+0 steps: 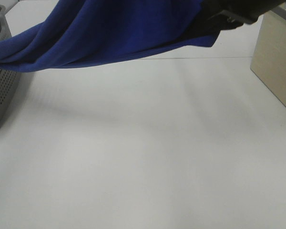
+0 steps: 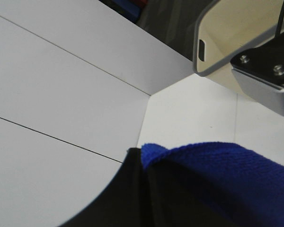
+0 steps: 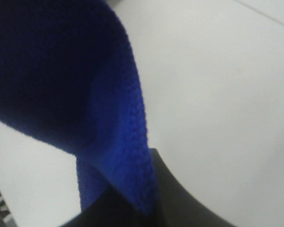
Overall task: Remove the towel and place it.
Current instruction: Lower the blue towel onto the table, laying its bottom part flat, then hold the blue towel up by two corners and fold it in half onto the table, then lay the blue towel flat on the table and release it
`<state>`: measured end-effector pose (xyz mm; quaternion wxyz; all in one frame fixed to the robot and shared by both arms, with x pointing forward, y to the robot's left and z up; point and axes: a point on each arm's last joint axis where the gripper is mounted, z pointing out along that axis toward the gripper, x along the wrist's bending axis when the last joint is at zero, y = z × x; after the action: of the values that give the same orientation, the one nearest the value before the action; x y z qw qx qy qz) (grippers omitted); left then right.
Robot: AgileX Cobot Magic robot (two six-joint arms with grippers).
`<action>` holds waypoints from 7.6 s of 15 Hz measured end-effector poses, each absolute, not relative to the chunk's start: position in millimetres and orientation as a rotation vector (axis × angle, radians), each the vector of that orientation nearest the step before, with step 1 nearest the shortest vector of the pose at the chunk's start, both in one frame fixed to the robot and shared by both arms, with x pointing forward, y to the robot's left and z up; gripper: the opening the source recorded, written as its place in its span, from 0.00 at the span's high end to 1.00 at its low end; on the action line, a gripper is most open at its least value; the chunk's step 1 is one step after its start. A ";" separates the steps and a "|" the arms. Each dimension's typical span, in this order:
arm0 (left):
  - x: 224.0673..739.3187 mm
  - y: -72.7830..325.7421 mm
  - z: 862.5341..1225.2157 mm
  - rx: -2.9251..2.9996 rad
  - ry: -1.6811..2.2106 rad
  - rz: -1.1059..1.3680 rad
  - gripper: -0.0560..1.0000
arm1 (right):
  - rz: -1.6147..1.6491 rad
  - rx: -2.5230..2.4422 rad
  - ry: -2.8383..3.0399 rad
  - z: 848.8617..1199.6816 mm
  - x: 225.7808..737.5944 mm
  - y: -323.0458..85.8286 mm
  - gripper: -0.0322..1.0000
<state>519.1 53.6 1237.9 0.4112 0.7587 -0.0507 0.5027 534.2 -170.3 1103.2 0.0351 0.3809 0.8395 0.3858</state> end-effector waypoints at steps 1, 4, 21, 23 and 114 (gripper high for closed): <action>522.6 51.5 1241.9 1.836 -0.114 1.313 0.95 | 1.059 1.151 2.525 1126.2 539.8 -178.1 0.95; 526.8 50.5 1257.4 1.622 -0.080 1.439 0.95 | 1.015 1.025 2.370 1179.9 546.8 -185.6 0.95; 560.7 98.8 1278.8 1.314 0.096 1.694 0.95 | 1.171 0.783 1.743 1275.1 560.0 -198.2 0.95; 570.1 103.7 1275.5 1.280 0.115 1.732 0.95 | 1.183 0.775 1.705 1276.7 563.1 -198.2 0.95; 387.8 134.3 1016.9 2.535 1.110 -0.718 0.95 | 0.420 2.255 2.862 1005.9 361.3 -215.4 0.95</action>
<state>387.8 134.3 1016.9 0.1408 0.8778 0.3844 -0.2485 361.3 -215.4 1005.9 -0.2599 0.5937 0.7535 0.1106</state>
